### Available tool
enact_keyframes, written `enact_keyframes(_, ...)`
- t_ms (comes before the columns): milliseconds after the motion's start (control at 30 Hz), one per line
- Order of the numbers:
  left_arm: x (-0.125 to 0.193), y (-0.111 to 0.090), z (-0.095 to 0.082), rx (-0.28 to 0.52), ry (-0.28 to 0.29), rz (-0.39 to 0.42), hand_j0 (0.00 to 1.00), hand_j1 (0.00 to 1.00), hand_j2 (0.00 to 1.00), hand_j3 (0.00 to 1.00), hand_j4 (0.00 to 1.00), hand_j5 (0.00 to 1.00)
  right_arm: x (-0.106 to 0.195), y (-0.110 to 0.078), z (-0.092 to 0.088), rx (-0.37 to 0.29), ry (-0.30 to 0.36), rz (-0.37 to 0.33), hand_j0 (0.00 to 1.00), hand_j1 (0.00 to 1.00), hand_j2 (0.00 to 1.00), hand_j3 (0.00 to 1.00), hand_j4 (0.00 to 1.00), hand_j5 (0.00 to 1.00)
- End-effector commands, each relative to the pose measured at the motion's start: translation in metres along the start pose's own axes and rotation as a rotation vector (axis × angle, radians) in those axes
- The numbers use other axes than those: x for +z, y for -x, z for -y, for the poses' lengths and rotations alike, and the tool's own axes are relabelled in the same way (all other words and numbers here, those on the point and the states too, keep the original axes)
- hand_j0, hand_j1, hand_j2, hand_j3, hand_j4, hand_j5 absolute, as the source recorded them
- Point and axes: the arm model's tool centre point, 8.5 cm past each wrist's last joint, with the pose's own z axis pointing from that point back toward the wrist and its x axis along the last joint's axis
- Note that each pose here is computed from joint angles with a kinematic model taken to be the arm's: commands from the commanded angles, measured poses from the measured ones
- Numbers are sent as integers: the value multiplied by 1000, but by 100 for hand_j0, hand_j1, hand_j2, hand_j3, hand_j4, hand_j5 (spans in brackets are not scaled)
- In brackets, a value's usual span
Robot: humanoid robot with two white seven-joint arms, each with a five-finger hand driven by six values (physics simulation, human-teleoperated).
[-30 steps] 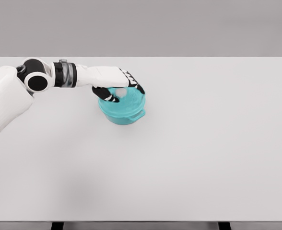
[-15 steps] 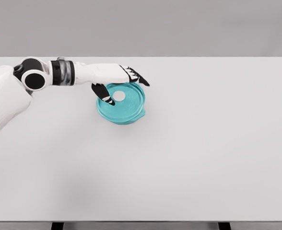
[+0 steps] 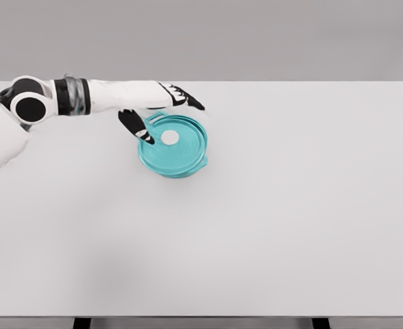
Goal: Cover the pot with left arm
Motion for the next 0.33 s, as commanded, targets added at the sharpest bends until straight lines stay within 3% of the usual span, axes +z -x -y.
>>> enact_keyframes(0, 33, 12, -7, 38, -42, -37, 100, 100, 100, 100, 100, 100, 0, 0, 0, 0, 0, 0, 100, 100, 100, 100, 100, 100)
enact_keyframes(100, 78, 34, 1, 46, -22, -144, 100, 100, 100, 100, 100, 100, 0, 0, 0, 0, 0, 0, 100, 100, 100, 100, 100, 100)
enact_keyframes(300, 105, 71, 30, 154, -10, -271, 100, 100, 100, 100, 100, 100, 0, 0, 0, 0, 0, 0, 100, 100, 100, 100, 100, 100)
